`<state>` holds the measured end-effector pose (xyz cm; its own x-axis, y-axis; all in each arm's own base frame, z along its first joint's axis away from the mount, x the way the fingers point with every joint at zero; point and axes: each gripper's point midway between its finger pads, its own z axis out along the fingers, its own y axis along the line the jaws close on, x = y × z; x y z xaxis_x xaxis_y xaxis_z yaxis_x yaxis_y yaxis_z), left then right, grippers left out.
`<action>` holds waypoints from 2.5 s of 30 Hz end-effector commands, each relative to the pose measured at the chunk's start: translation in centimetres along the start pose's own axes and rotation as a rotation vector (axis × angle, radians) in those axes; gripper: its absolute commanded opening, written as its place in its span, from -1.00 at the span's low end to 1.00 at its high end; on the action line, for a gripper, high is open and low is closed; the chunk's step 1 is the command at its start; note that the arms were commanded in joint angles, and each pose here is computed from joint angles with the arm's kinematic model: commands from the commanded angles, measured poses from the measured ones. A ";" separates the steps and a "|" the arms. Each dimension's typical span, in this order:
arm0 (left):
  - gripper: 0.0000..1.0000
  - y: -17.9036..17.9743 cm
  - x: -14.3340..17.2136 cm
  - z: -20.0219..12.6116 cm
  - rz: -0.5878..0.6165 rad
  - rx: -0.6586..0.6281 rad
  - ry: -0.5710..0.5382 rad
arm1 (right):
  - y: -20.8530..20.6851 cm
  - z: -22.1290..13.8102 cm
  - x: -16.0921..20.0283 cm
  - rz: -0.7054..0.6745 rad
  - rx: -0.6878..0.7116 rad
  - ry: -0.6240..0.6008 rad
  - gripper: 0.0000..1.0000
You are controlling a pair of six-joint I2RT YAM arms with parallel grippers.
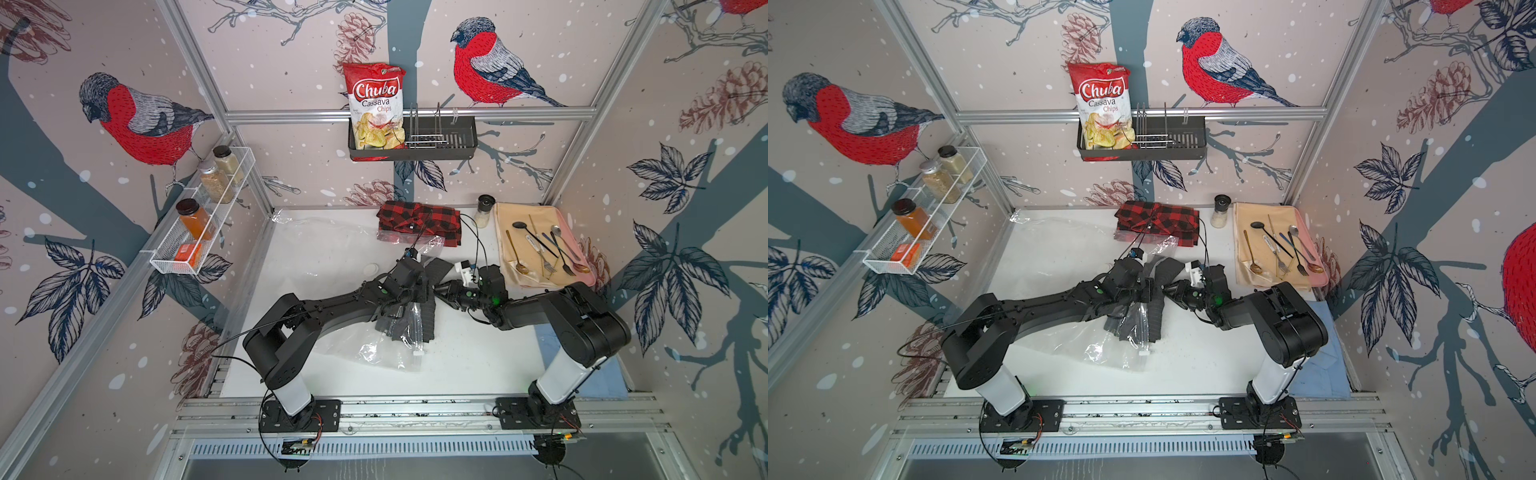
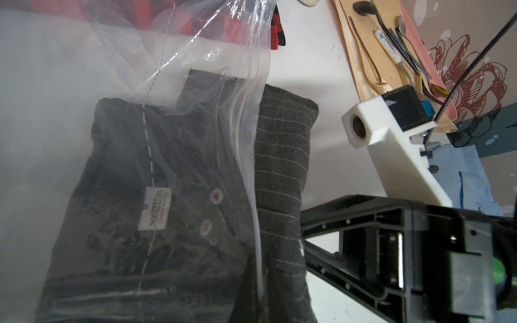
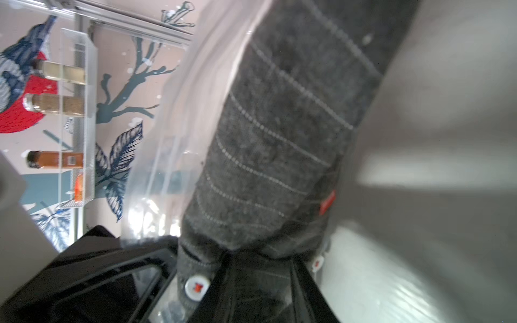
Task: Place the folded shirt into the vacuum bag
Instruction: Place the shirt in the vacuum bag.
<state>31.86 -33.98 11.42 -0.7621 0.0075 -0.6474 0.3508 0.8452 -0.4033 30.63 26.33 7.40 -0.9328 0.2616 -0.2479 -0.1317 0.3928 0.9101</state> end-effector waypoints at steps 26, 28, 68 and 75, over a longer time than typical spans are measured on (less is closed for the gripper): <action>-1.00 -1.2 -0.5 -0.6 0.005 0.060 -0.016 | -3.4 -5.7 0.8 -0.070 0.384 -0.089 0.11; -1.00 -1.0 -0.2 -0.3 0.006 0.055 -0.005 | -3.4 -7.3 0.0 -0.080 0.399 -0.123 0.18; -1.00 -1.6 1.6 1.0 0.010 0.025 0.065 | 4.2 -0.3 1.5 0.136 -0.148 0.016 -1.00; -1.00 -2.2 1.2 1.0 0.010 0.038 0.055 | 3.8 0.8 3.9 0.278 -0.247 0.054 -1.00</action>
<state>30.67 -35.53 9.81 -0.7957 0.0633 -0.6024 0.3642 0.8447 -0.3923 26.89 28.65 6.46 -0.9566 0.2887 0.0392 0.1060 0.2198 0.9698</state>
